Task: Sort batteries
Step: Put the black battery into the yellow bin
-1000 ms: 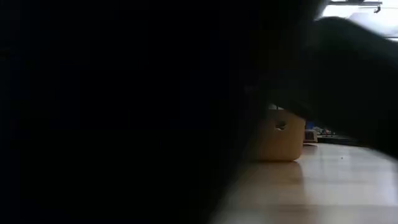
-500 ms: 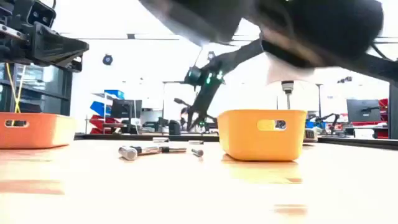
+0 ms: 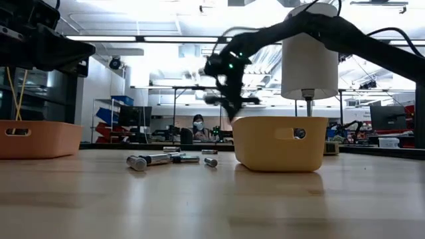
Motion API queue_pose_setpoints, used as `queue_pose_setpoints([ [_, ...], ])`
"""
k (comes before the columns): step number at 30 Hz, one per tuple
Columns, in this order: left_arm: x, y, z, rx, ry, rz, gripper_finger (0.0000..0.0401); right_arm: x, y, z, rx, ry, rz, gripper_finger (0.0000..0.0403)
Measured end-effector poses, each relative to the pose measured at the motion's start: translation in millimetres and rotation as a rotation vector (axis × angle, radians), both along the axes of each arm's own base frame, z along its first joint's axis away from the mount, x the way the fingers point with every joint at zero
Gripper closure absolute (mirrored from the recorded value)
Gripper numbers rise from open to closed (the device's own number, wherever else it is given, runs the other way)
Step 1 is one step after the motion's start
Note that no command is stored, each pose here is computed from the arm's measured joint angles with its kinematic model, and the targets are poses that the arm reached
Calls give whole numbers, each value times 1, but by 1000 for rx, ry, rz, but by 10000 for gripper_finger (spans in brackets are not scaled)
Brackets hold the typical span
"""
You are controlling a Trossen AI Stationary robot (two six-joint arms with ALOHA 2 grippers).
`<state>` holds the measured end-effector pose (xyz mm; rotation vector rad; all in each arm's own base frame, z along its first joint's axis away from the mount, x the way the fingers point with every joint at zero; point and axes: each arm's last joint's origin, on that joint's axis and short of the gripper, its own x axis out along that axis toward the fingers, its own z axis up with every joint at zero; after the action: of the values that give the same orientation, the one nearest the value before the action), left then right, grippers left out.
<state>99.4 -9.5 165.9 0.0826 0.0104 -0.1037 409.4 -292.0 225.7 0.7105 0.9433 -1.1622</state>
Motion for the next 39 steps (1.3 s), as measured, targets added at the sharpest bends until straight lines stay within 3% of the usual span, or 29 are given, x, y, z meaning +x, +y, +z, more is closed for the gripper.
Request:
queue_pose_setpoints([
  [2, 0, 0, 0, 0, 0, 0, 401, -10, 1, -8, -8, 155, -26, 403],
  [4, 0, 0, 0, 0, 0, -1, 401, -13, 0, -14, 4, 210, -25, 403],
  [19, 0, 0, 0, 0, 0, 0, 401, -6, -10, -63, 184, 161, 3, 403],
  [25, 0, 0, 0, 0, 0, 0, 401, -10, -9, -76, 231, 235, 30, 403],
  [30, 0, 0, 0, 0, 0, -1, 401, -7, -8, -74, 244, 207, 82, 403],
  [39, 0, 0, 0, 0, 0, -1, 401, -9, -5, -73, 271, 223, 68, 403],
])
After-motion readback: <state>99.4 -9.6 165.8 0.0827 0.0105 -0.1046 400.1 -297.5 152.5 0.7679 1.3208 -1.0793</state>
